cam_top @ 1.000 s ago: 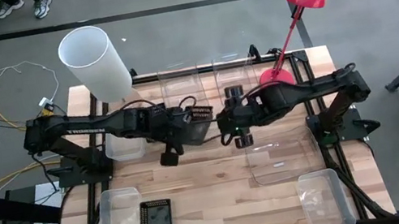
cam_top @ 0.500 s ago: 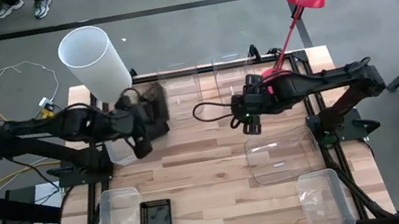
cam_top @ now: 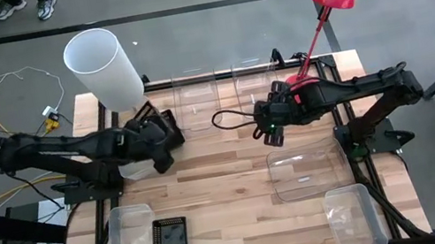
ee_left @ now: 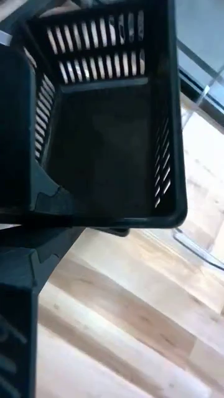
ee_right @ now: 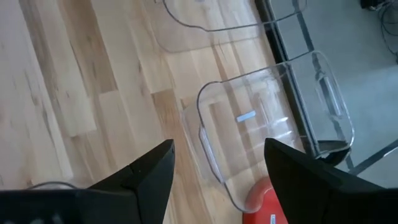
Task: Stack baskets by color
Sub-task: Stack the bottom right black bin on the top black bin, then stack the bottom black bin on the black bins
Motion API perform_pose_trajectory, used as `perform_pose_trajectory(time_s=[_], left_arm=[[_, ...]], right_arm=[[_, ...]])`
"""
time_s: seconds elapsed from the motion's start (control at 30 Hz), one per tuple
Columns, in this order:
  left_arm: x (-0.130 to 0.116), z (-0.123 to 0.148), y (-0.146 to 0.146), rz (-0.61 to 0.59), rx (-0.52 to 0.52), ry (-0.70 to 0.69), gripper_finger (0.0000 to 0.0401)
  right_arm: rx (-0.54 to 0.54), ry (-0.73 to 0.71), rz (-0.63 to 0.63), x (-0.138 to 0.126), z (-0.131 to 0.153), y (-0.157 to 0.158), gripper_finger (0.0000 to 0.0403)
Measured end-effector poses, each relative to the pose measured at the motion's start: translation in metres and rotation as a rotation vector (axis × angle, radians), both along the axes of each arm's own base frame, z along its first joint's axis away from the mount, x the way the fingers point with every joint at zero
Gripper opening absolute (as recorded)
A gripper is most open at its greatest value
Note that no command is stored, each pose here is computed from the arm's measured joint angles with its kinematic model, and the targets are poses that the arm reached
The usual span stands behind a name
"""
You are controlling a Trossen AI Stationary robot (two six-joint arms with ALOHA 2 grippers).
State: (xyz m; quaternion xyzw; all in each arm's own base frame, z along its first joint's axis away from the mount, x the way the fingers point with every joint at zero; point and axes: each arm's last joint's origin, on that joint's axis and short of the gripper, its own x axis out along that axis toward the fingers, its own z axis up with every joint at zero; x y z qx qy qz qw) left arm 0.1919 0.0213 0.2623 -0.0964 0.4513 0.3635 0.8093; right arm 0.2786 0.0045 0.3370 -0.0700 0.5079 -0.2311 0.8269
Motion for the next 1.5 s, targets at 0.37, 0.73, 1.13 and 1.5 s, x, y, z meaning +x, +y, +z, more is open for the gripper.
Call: perform_pose_trajectory(time_s=[0.37, 0.73, 1.13, 1.5], left_arm=[[0.027, -0.037, 0.029, -0.110, -0.050, 0.249, 0.0000], [0.041, -0.056, 0.035, -0.106, -0.085, 0.290, 0.0000], [0.044, -0.062, 0.035, -0.140, -0.070, 0.334, 0.0018], [0.044, -0.044, 0.035, -0.140, -0.078, 0.361, 0.0150]], right_arm=[[-0.002, -0.024, -0.002, 0.002, 0.001, 0.000, 0.0236], [-0.007, -0.041, -0.004, 0.004, 0.001, 0.000, 0.0236], [-0.010, -0.050, -0.006, 0.004, 0.002, 0.000, 0.0236], [-0.008, -0.067, -0.005, 0.006, 0.003, 0.000, 0.0236]])
